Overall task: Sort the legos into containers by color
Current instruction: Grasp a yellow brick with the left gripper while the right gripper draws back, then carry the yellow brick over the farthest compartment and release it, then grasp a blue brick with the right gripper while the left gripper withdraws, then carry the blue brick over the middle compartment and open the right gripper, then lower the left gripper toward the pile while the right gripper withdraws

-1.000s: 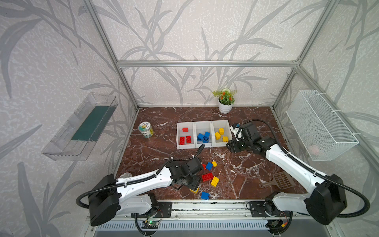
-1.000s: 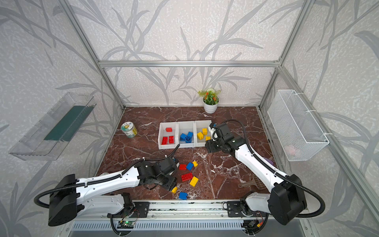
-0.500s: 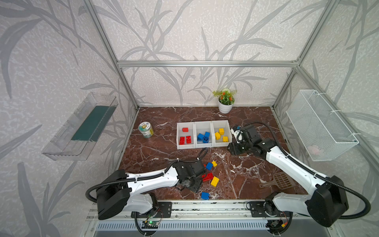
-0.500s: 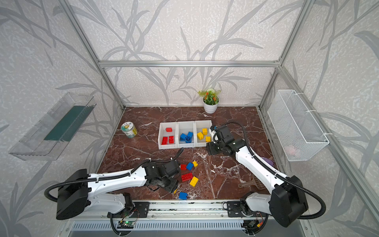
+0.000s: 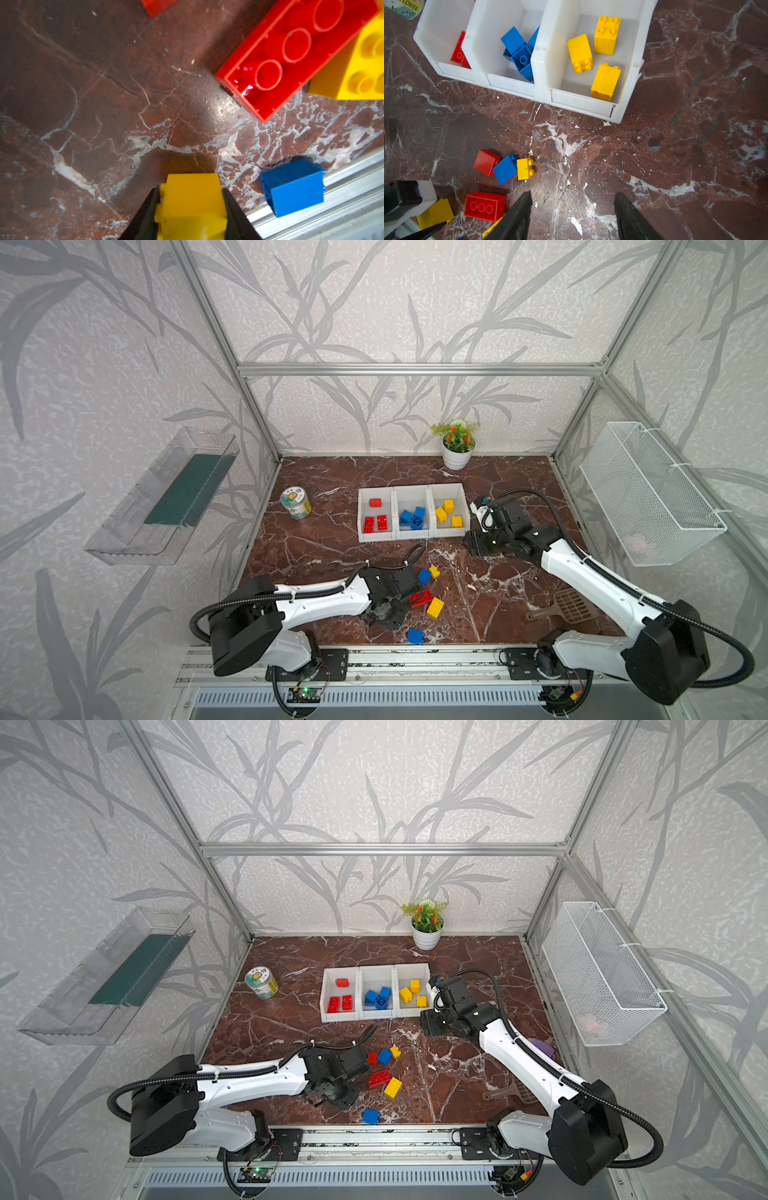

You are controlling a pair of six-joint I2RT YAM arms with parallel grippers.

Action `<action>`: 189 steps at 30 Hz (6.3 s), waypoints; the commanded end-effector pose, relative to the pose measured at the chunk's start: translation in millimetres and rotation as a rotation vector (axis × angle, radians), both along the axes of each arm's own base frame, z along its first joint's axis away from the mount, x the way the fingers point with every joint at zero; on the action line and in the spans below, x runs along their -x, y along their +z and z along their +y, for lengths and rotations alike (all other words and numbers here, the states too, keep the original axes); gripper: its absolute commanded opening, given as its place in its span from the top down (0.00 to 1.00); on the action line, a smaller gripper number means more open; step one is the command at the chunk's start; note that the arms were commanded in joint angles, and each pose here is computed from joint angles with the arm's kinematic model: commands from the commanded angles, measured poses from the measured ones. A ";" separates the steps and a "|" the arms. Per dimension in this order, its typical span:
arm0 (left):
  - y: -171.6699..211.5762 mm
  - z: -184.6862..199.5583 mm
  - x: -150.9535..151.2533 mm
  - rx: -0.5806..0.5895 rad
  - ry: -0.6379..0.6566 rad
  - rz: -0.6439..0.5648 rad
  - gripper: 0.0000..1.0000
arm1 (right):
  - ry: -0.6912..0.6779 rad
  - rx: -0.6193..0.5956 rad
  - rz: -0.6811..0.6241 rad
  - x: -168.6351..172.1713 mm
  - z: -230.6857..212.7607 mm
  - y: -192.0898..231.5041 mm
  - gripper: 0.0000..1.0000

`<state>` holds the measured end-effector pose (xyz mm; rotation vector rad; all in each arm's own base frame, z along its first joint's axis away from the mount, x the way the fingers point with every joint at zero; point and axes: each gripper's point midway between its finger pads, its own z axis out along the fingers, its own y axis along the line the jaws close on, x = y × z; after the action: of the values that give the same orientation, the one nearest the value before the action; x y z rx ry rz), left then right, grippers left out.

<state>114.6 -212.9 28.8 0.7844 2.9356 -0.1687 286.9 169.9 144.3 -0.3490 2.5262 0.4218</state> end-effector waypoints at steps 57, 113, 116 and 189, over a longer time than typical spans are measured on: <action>122.9 -188.8 -329.0 0.264 -0.028 -0.570 0.33 | -0.199 0.112 -0.074 28.1 -62.1 35.0 0.35; 153.2 99.3 -231.8 0.238 0.588 -0.734 0.32 | 0.952 0.470 0.160 222.8 172.0 -111.1 0.48; 152.4 99.5 -229.9 0.245 0.591 -0.729 0.32 | 0.947 0.487 0.158 220.6 171.4 -115.7 0.49; 113.3 62.9 -191.3 0.444 0.407 -0.495 0.30 | 0.123 0.244 -0.169 -106.5 127.2 46.0 0.33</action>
<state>314.7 -139.1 142.0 0.0606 2.3820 -0.4443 399.3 307.9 163.7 -0.6869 2.4474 0.1007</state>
